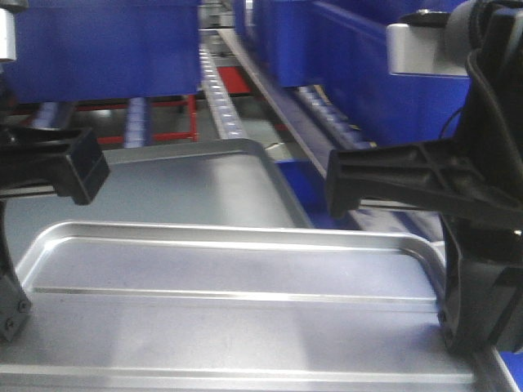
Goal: Grab silver tray and stack on right shelf
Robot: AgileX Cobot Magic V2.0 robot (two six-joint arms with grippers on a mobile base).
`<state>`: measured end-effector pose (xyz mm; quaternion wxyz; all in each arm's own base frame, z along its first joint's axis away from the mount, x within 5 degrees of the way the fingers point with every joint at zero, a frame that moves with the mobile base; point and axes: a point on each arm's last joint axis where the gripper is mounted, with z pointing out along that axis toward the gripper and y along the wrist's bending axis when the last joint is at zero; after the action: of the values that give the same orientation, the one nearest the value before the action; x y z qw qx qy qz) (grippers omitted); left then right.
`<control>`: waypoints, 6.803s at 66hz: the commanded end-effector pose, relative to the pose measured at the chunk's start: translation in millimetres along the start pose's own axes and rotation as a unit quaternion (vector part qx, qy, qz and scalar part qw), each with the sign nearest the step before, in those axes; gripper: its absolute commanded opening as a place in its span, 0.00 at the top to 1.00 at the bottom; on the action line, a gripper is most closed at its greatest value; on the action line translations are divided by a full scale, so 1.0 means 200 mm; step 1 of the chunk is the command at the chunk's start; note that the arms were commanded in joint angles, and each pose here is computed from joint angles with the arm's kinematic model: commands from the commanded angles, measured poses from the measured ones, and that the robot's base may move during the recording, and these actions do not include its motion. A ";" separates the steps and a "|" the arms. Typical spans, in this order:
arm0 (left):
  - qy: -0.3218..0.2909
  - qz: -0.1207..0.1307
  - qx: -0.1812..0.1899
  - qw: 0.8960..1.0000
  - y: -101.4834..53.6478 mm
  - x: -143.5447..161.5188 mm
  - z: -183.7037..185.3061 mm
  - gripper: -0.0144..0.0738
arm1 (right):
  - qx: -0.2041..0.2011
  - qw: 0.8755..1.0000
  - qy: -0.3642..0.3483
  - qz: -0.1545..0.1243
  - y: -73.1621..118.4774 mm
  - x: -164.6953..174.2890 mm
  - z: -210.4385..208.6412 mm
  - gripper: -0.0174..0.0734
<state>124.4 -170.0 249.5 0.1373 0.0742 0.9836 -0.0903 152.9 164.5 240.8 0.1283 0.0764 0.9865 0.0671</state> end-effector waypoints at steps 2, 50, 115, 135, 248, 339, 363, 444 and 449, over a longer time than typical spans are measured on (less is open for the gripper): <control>-0.012 0.010 0.014 1.000 -0.01 -0.01 -0.05 0.94 | -0.030 0.999 -0.034 -0.001 0.01 -0.04 -0.07 0.73; -0.012 0.010 0.014 1.000 -0.01 -0.01 -0.05 0.94 | -0.030 0.999 -0.034 -0.001 0.01 -0.04 -0.07 0.73; -0.015 0.013 0.013 1.000 -0.01 -0.01 -0.05 0.94 | -0.044 0.998 -0.041 -0.005 0.03 -0.04 -0.07 0.73; -0.052 0.040 0.056 0.996 0.00 -0.11 -0.06 0.94 | -0.092 0.990 -0.092 -0.054 0.09 -0.18 -0.10 0.73; -0.060 0.044 0.078 0.994 0.03 -0.74 0.28 0.80 | -0.077 0.985 -0.142 -0.055 0.20 -0.73 0.16 0.54; -0.069 0.032 0.062 0.995 0.11 -0.84 0.19 0.94 | -0.038 0.988 -0.140 -0.056 0.12 -0.77 0.17 0.74; -0.095 0.030 0.068 0.993 0.12 -0.84 0.13 0.95 | -0.084 0.976 -0.193 -0.055 0.15 -0.79 0.04 0.74; -0.569 0.103 0.155 0.801 0.49 0.18 -0.52 0.95 | -0.279 0.747 -0.533 -0.284 -0.42 0.12 -0.52 0.74; -0.588 0.101 0.161 0.786 0.51 0.23 -0.56 0.95 | -0.286 0.734 -0.550 -0.277 -0.46 0.15 -0.55 0.74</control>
<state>77.7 -47.1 308.8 0.6411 0.1343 0.7162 -0.2411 92.4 68.9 307.5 0.6389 -0.2042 0.7043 0.2326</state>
